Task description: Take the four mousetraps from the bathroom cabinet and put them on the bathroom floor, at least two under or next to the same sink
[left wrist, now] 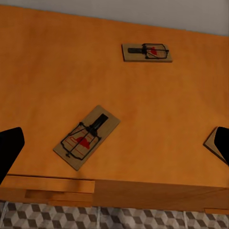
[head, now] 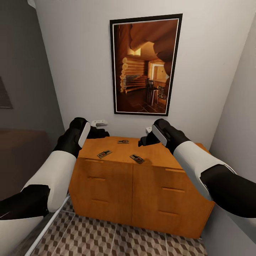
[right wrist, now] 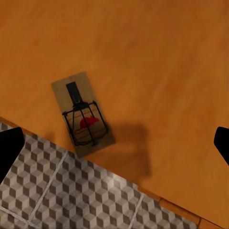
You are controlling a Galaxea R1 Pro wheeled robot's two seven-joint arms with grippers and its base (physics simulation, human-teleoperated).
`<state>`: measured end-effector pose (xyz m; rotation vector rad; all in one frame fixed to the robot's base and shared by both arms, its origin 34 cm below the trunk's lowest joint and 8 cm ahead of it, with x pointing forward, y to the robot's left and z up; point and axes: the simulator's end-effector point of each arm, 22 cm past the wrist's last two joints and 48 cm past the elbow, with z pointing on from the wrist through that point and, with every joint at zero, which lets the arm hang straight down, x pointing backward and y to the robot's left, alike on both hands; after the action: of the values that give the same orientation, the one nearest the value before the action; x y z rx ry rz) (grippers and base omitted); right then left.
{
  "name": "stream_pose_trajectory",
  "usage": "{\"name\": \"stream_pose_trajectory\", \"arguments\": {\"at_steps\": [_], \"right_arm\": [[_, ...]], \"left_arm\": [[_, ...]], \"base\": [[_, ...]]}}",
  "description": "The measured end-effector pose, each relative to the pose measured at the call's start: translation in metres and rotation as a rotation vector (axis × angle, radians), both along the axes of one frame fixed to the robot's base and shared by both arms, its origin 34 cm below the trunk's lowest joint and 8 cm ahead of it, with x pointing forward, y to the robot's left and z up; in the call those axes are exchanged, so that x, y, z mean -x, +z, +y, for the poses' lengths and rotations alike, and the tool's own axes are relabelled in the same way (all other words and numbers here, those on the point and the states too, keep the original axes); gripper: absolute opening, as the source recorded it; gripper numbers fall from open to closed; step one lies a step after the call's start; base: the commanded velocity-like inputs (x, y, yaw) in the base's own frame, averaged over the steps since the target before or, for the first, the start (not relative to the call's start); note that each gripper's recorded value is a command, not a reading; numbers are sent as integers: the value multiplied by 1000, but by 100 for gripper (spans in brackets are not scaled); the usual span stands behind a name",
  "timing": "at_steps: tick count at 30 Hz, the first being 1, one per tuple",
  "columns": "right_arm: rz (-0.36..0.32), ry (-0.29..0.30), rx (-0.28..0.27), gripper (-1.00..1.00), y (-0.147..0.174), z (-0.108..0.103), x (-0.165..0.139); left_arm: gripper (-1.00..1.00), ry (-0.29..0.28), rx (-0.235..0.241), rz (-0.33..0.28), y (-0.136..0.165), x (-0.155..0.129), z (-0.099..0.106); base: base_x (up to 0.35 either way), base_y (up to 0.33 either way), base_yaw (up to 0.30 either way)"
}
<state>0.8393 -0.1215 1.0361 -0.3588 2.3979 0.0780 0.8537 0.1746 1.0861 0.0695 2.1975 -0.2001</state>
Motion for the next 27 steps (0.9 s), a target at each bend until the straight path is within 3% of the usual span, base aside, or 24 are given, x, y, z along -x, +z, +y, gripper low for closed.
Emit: {"name": "stream_pose_trajectory", "arguments": {"at_steps": [21,27], "right_arm": [[12,-13,-3,100,-1,-2,0],[12,-13,-5,100,0,-2,0]], "left_arm": [[100,0,-2,0,0,0,0],[100,2,-5,0,0,0,1]], "base": [[0,0,0],[147,0,0]]}}
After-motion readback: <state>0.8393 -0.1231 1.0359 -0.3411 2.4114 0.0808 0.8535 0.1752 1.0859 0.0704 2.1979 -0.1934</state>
